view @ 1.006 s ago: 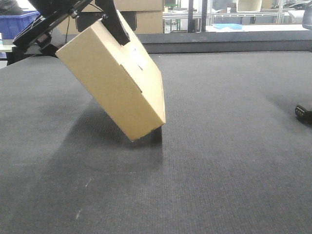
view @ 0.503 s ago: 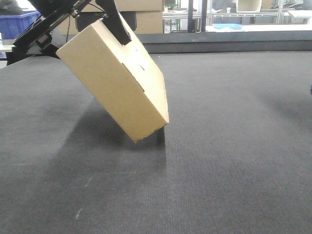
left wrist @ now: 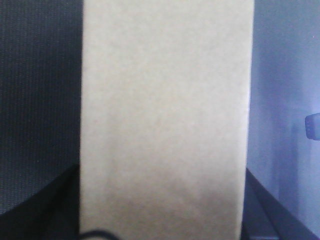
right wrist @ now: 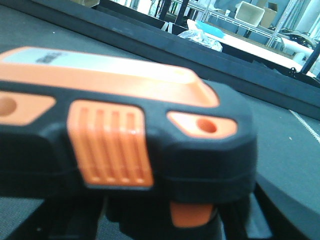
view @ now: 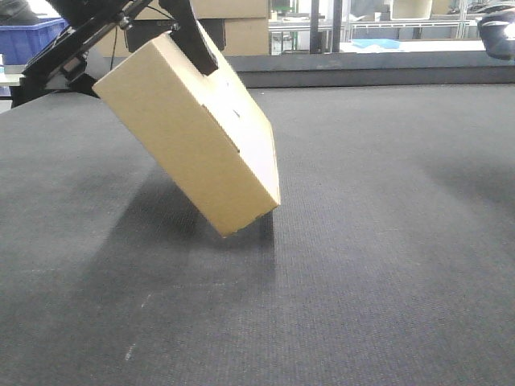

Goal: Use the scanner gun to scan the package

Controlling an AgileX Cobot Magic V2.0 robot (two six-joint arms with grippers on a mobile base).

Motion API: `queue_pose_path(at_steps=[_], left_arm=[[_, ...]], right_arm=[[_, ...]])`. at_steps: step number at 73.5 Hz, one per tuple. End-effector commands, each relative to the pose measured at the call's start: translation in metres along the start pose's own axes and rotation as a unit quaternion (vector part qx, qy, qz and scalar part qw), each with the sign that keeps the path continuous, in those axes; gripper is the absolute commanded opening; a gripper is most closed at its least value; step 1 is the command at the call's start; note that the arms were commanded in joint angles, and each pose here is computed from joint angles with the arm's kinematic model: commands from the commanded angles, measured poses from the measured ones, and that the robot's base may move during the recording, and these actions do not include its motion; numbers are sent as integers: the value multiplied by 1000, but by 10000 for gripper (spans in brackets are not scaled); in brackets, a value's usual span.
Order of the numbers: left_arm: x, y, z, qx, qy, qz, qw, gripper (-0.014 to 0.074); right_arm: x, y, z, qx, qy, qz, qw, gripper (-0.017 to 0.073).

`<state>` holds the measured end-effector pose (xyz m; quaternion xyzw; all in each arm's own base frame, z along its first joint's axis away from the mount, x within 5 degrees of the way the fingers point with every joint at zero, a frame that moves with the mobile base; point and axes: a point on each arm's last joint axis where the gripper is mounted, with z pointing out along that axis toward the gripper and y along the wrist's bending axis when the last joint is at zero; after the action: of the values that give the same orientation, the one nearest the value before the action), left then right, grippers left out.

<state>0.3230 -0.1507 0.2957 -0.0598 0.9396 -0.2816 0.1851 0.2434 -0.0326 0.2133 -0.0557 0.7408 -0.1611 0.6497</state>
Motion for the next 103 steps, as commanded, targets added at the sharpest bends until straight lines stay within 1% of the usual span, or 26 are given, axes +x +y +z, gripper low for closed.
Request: queue_pose_path(at_steps=[1,13,26,45,48,52,55,58,73,88,90,93,95,96,99,100,103], left_arm=[[2,-4,-1,9,1,-5,1000,-111],[3,-4,-1,7,9,-5,1000,-111],[7,-3,-2,3,29,-5,1000,-111],[9,-2,-2,0,44,-5,999,-111],[9,-2,-2,0,44,-5,999,-111],[9,-2,-2,0,44,-5,999,-111],[10,-3,-2,0,43,-5,999,-111],[10,-3,-4,1,42,-4,999,-111],[8,-6,-9,8,24,-1,1000,-111],[8,-6,-9,8,24,-1,1000,-111],[8,-6,-9,8,23,-1,1000,-111],[8,-6,-9,8,22,-1,1000,-111],[7,-6,-9,9,20,-1,1000,-111],[7,-6,-9,9,20,-1,1000,-111],[6,-6,-9,10,15,-1,1000,-111],[6,-6,-9,10,15,-1,1000,-111],[6,-6,-9,10,13,-1,1000,-111]], right_arm=[[-13,-5,0,19,-45,-7,999,-167],[-15,-6,-1,24,-57,-6,998,-167],[-19,-12,1,51,-63,15,997,-167],[-21,-13,2,52,-68,16,996,-167],[-21,-13,2,52,-67,11,996,-167],[-21,-13,2,53,-64,-4,997,-167],[-20,-12,3,51,-59,-20,997,-167],[-19,-12,3,51,-56,-26,997,-167],[-19,-12,3,50,-54,-26,997,-167],[-19,-12,3,50,-54,-25,997,-167],[-19,-12,3,49,-55,-17,997,-167],[-19,-12,3,48,-56,6,997,-167],[-19,-12,3,47,-57,32,997,-167],[-19,-12,3,46,-57,39,996,-167],[-19,-12,3,44,-60,86,994,-167],[-19,-12,3,43,-60,94,993,-167],[-18,-12,3,41,-61,132,989,-167]])
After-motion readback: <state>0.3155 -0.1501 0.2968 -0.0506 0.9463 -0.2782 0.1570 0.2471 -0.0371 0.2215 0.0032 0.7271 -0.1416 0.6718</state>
